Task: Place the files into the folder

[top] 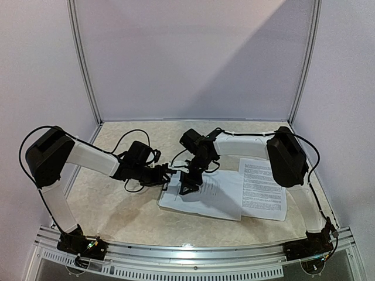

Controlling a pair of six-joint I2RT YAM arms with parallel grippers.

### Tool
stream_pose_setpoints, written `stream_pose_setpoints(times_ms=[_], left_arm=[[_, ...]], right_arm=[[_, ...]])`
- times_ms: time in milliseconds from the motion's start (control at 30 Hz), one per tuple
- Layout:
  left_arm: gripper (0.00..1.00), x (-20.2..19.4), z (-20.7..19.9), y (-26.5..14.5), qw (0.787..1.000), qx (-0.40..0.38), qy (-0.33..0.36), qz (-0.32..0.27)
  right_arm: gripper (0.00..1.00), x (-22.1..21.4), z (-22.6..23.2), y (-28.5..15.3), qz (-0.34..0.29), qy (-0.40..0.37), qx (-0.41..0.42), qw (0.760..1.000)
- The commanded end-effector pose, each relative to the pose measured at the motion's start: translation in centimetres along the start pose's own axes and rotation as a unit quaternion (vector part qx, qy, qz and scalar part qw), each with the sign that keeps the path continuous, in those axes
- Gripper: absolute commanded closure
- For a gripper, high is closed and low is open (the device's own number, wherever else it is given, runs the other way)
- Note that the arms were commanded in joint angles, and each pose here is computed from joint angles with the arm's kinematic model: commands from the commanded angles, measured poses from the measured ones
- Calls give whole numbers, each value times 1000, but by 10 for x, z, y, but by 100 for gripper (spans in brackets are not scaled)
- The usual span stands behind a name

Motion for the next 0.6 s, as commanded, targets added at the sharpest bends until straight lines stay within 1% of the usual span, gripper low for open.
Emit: stream_pose_setpoints(times_ms=[0,267,400,567], left_arm=[[100,-58,21,10,993,48,9,109],[100,-59,27,8,993,57,5,107],[100,-58,29,6,992,65,5,106],[100,-58,30,5,992,68,4,107]], right_arm=[[30,30,-6,11,-54,-7,-28,998],[30,46,5,-12,-84,-7,-8,996],[30,53,9,-32,-89,-14,-25,996],[29,53,15,-72,-94,-23,-62,993]])
Point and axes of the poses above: each gripper's point midway between its finger pads, its own y axis out along the fingers, its own z axis along the line the jaws close on, x = y × z, the point moved 6 cm from there along -y, back along the fingers, and after that the axes turned 2 degrees about y, right-handed, at the moved point
